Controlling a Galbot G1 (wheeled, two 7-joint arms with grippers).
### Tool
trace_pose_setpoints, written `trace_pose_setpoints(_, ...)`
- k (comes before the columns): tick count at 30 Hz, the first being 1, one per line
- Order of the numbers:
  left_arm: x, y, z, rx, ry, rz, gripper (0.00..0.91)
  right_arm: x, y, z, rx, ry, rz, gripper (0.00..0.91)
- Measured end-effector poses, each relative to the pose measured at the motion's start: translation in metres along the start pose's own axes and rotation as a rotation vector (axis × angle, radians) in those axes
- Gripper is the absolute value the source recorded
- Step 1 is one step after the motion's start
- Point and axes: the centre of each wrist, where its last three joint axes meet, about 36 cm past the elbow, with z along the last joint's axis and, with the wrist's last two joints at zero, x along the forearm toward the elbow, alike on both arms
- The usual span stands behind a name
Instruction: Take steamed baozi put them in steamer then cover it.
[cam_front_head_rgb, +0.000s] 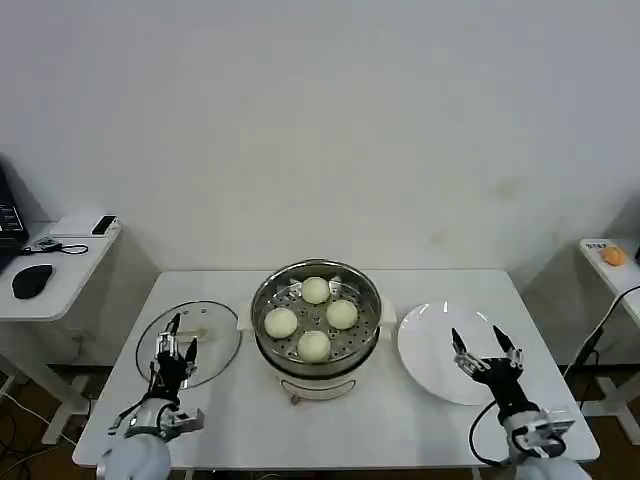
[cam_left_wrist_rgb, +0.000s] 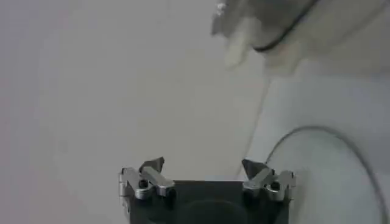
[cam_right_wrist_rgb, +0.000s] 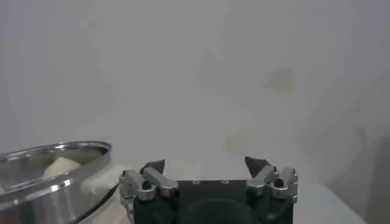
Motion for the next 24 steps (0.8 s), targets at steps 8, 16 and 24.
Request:
trace_pose_setpoints(8, -0.023, -0.014, 0.018, -0.078, 0.02, 0.02, 0.907, 0.001, 0.003, 0.006, -0.002, 0.005, 0.014, 0.907)
trace_pose_setpoints(16, -0.043, -0.022, 0.031, -0.093, 0.04, 0.044, 0.907, 0.001, 0.005, 0.01, -0.006, 0.007, 0.017, 0.907)
trace_pose_setpoints(24, -0.058, -0.03, 0.04, -0.102, 0.054, 0.063, 0.907, 0.005, 0.009, 0.018, -0.01, 0.018, 0.021, 0.907)
